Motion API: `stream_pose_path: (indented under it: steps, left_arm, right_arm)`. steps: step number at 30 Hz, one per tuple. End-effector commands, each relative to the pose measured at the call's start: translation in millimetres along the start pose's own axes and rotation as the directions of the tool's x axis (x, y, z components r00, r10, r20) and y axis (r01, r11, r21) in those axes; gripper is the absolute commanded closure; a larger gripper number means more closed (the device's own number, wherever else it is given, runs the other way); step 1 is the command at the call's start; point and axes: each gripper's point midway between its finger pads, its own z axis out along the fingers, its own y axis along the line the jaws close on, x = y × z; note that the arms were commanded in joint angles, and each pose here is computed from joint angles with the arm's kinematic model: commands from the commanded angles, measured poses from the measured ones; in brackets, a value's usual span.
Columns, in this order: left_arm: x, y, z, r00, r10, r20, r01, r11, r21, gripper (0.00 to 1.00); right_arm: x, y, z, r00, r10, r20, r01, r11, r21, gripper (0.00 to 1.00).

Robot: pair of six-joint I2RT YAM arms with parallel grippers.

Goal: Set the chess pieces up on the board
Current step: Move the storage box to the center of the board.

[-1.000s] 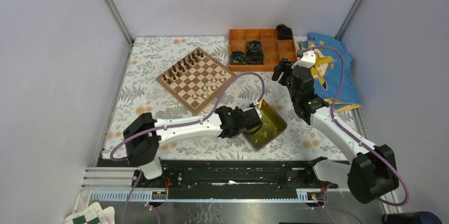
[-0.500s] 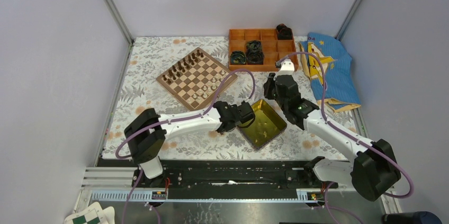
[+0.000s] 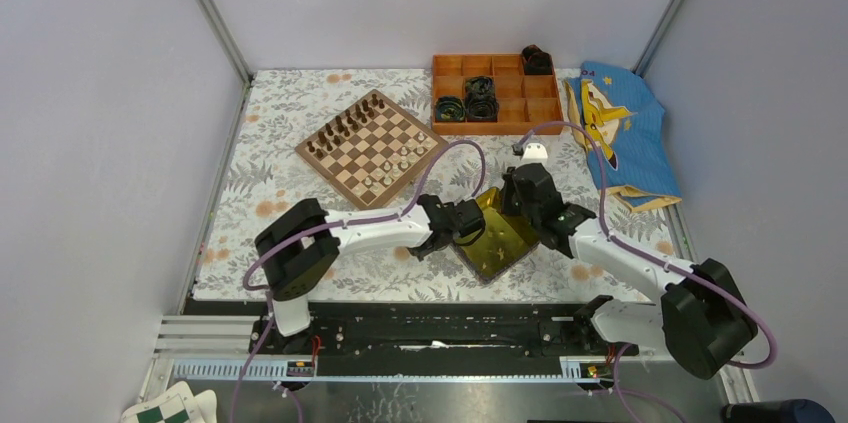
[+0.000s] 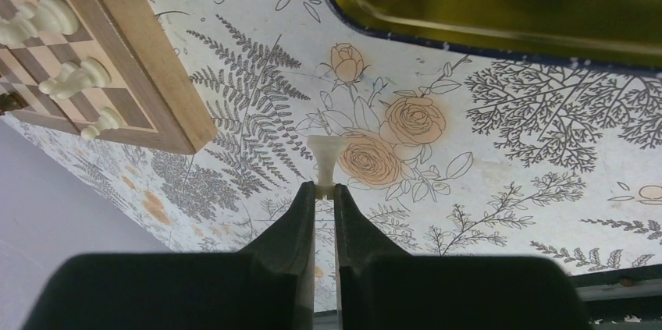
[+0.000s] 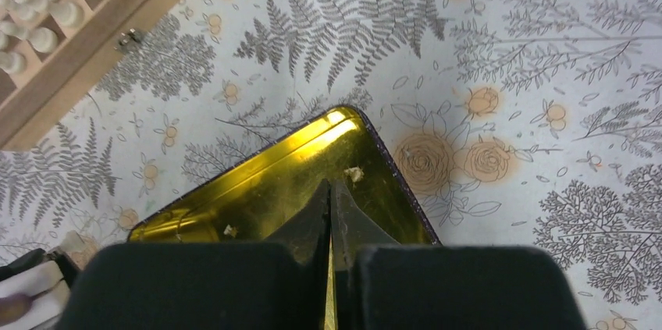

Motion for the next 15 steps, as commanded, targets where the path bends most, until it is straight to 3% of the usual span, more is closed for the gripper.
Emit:
stream_pose_path:
  steps: [1,12,15]
  left_arm:
    - [-5,-1,4,1.000,0.006,-0.007,-0.006,1.000,0.022,1.00]
    - [-13,1,7,0.999,0.029,-0.014,-0.029,0.999,0.020,1.00]
    - [-14,1,8,0.999,0.034,-0.018,-0.033,0.999,0.022,0.96]
  right_arm:
    - [6,9,7,1.000,0.023,-0.007,-0.023,0.999,-0.032,1.00]
    - [19,2,27,0.999,0.022,-0.040,-0.022,0.999,0.024,1.00]
    - [18,-1,30,0.999,0.021,-0.033,-0.019,0.999,0.048,1.00]
